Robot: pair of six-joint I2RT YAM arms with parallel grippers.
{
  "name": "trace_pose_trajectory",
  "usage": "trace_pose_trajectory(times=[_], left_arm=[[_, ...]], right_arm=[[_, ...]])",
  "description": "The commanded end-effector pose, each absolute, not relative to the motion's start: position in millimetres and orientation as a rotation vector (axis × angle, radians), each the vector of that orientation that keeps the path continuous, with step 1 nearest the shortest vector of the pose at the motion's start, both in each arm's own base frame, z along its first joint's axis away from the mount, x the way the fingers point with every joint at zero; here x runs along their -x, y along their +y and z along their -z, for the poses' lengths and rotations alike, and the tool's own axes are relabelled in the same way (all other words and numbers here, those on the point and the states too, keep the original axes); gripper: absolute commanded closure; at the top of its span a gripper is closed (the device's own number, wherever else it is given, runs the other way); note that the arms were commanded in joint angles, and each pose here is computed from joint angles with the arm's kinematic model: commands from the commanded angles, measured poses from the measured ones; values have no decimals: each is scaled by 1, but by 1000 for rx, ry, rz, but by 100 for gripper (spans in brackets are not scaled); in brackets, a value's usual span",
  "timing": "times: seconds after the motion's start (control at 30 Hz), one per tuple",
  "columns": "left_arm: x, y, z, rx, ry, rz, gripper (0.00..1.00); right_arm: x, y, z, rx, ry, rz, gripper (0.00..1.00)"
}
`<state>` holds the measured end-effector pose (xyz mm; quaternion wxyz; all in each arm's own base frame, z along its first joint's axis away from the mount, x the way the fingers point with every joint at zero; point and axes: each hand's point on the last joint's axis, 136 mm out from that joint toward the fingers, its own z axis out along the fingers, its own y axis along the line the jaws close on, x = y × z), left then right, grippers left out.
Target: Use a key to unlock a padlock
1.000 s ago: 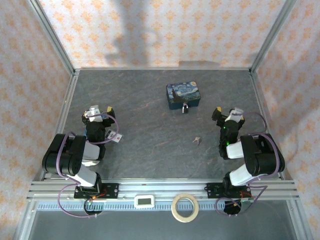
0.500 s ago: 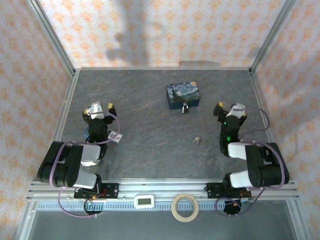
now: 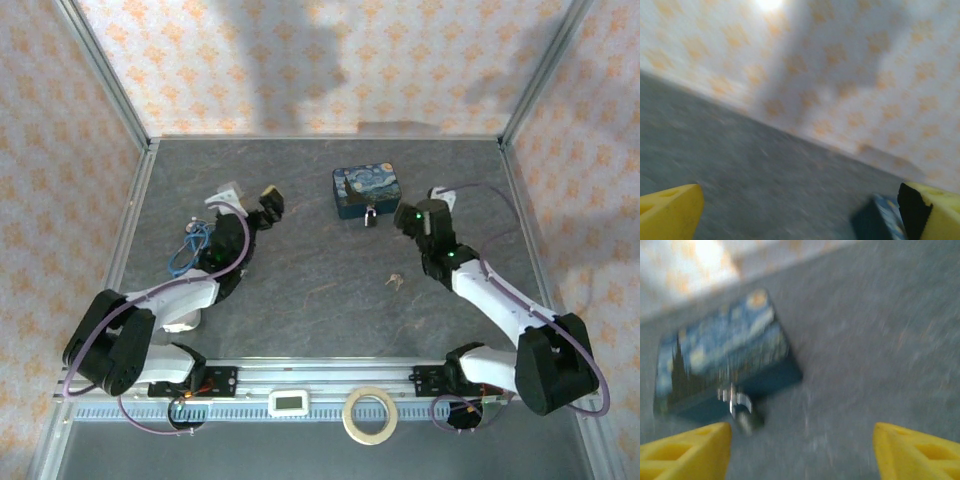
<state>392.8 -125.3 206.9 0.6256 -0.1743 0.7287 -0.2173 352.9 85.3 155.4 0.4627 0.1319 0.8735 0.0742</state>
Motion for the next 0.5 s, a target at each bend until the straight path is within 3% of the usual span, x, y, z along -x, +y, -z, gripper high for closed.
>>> trace_pose_trajectory(times=[0.0, 0.17, 0.3, 0.47], left_arm=[[-389, -150, -187, 462, 1727, 659, 1], [-390, -174, -169, 460, 1770, 763, 1], [-392, -178, -164, 466, 1767, 793, 1], [-392, -184, -163, 444, 1780, 811, 1]], right_arm=[[-297, 92, -101, -307, 2483, -152, 35], [-268, 101, -74, -264, 2637, -181, 57], [-263, 102, -51, -238, 2706, -154, 65], [-266, 105, -32, -210, 2760, -111, 66]])
